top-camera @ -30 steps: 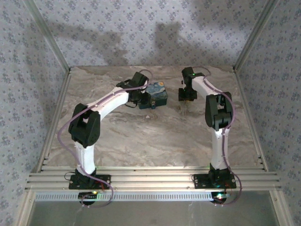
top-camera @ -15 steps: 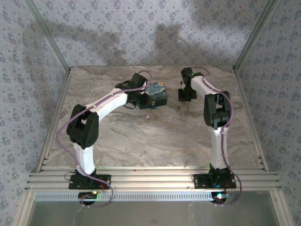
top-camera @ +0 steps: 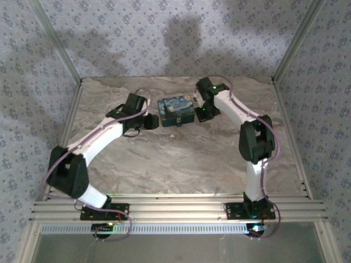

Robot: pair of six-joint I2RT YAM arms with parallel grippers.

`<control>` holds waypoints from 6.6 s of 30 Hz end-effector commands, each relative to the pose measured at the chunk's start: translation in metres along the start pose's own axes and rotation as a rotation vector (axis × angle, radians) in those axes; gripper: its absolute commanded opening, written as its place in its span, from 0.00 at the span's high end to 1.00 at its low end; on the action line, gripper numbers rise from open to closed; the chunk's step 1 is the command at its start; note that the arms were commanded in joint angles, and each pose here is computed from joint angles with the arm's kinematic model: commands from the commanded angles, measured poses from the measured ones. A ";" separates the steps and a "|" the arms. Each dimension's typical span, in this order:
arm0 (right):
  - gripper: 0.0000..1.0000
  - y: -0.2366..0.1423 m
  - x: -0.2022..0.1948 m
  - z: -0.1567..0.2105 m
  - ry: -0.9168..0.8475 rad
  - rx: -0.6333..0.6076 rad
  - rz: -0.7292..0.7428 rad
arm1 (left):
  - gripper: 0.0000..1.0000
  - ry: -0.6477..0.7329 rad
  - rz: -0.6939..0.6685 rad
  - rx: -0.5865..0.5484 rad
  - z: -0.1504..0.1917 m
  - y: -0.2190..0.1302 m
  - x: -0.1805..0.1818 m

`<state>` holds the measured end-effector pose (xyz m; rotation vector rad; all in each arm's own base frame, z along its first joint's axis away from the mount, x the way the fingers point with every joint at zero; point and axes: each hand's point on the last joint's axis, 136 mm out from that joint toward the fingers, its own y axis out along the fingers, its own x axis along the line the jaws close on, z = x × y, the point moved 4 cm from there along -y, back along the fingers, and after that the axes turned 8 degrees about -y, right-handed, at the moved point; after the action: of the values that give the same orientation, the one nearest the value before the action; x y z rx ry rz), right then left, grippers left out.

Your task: Unlock a padlock with a key

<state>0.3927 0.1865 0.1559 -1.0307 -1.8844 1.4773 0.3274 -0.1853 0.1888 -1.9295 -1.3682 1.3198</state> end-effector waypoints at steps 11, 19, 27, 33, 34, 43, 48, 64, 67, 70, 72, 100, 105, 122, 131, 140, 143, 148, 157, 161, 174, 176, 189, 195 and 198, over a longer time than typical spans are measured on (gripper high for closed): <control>1.00 -0.116 0.146 0.002 -0.238 -0.306 -0.248 | 0.67 -0.550 0.289 -0.126 0.027 -0.066 0.002; 1.00 -0.136 0.157 -0.006 -0.045 -0.407 -0.324 | 0.63 -0.666 0.408 -0.054 0.041 -0.062 -0.035; 1.00 -0.127 0.155 -0.005 0.202 -0.517 -0.355 | 0.56 -0.892 0.471 -0.026 0.041 -0.049 -0.060; 1.00 -0.126 0.163 -0.006 0.256 -0.562 -0.397 | 0.52 -0.998 0.514 -0.018 0.035 -0.038 -0.068; 1.00 -0.126 0.164 -0.006 0.260 -0.567 -0.401 | 0.51 -1.011 0.517 -0.015 0.035 -0.036 -0.069; 1.00 -0.123 0.166 -0.005 0.245 -0.606 -0.380 | 0.48 -1.086 0.542 0.042 0.038 -0.026 -0.078; 1.00 -0.127 0.169 -0.002 0.234 -0.633 -0.403 | 0.58 -1.097 0.552 0.050 0.039 -0.023 -0.077; 0.95 -0.140 0.165 0.018 0.142 -0.659 -0.378 | 1.00 -0.761 0.617 0.016 0.025 -0.045 -0.083; 0.74 -0.137 0.160 0.027 0.122 -0.652 -0.359 | 1.00 -0.625 0.629 -0.043 0.019 -0.061 -0.086; 0.60 -0.147 0.156 0.033 0.095 -0.677 -0.368 | 1.00 -0.516 0.631 -0.090 0.014 -0.071 -0.088; 0.53 -0.154 0.152 0.038 0.083 -0.694 -0.385 | 1.00 -0.459 0.629 -0.118 0.011 -0.075 -0.086; 0.62 -0.206 0.140 0.017 0.411 -0.922 -0.919 | 1.00 0.088 0.943 -0.316 -0.012 -0.141 -0.135; 0.67 -0.210 0.138 0.014 0.449 -0.935 -0.931 | 1.00 0.066 0.947 -0.332 -0.012 -0.146 -0.134; 0.71 -0.228 0.146 0.005 0.440 -0.960 -0.979 | 1.00 0.047 0.977 -0.334 -0.011 -0.151 -0.136; 0.89 -0.229 0.152 -0.001 0.413 -0.956 -0.999 | 1.00 0.041 0.982 -0.315 -0.007 -0.150 -0.136; 1.00 -0.223 0.151 0.005 0.375 -0.966 -0.966 | 1.00 0.038 0.980 -0.295 -0.003 -0.146 -0.134; 1.00 -0.223 0.149 0.007 0.370 -0.973 -0.957 | 1.00 0.040 0.980 -0.297 -0.003 -0.148 -0.134; 1.00 -0.224 0.147 0.010 0.353 -0.975 -0.930 | 1.00 0.043 0.973 -0.300 -0.004 -0.149 -0.134; 1.00 -0.220 0.145 0.012 0.353 -0.943 -0.893 | 1.00 0.055 0.960 -0.291 -0.002 -0.148 -0.134; 1.00 -0.224 0.146 0.014 0.330 -0.947 -0.897 | 1.00 0.063 0.945 -0.286 -0.003 -0.145 -0.134; 1.00 -0.199 0.127 0.037 0.221 -0.692 -0.649 | 0.37 0.124 0.660 -0.374 0.004 -0.154 -0.095; 1.00 -0.198 0.128 0.044 0.182 -0.636 -0.620 | 0.36 0.140 0.646 -0.399 0.007 -0.161 -0.085; 1.00 -0.237 0.153 0.052 -0.119 -0.678 -0.804 | 0.35 0.420 1.001 -0.211 0.044 -0.176 -0.120; 1.00 -0.243 0.153 0.050 -0.123 -0.703 -0.823 | 0.37 0.428 1.037 -0.125 0.055 -0.163 -0.132; 1.00 -0.245 0.153 0.049 -0.129 -0.713 -0.829 | 0.40 0.422 1.067 -0.095 0.057 -0.160 -0.135</control>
<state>0.2105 0.2566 0.3562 -0.3361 -2.4936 0.4372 0.1993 -0.2442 0.3335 -2.8797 -0.2493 1.1296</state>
